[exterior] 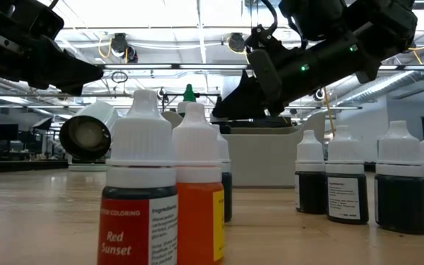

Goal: Pick & Place food coloring
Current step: Put the large black food coloring bottle into the bin, then put the large blue food coloring bottle into the bin

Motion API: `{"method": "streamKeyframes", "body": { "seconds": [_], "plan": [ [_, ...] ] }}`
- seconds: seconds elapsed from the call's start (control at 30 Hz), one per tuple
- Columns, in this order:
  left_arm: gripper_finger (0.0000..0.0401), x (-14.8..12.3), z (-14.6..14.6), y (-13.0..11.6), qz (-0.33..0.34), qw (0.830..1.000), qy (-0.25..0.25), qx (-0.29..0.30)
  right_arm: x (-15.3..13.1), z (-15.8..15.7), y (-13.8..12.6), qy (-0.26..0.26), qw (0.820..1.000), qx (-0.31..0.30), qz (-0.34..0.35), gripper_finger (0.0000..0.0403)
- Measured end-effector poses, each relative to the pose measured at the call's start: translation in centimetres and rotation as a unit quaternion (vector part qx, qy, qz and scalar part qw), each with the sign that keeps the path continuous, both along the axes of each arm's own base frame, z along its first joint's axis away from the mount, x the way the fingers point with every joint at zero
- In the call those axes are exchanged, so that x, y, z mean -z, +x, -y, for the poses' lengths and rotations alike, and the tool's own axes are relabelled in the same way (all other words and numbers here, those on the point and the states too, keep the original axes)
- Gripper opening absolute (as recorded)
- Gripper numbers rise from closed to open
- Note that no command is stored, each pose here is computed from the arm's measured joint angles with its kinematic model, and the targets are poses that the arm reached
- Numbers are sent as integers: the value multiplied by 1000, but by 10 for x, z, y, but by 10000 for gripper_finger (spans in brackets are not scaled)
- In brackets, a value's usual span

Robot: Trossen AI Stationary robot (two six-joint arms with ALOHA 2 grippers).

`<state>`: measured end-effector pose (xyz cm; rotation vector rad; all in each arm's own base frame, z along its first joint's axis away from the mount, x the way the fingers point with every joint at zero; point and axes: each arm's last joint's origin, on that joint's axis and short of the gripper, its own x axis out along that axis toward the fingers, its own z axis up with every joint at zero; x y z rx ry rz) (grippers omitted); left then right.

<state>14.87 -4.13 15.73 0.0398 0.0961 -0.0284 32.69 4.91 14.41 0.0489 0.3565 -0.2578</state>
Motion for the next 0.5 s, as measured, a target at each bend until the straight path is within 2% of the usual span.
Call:
{"method": "streamKeyframes", "body": {
  "seconds": [0.3, 0.5],
  "plan": [
    [37, 0, 0, 0, 0, 1000, -7, -1, -2, 0, 1, -6, 1000, -3, 11, 212],
    [37, 0, 0, 0, 0, 1000, -9, -1, -28, 1, -4, -44, 998, -16, 43, 242]
  ]
}}
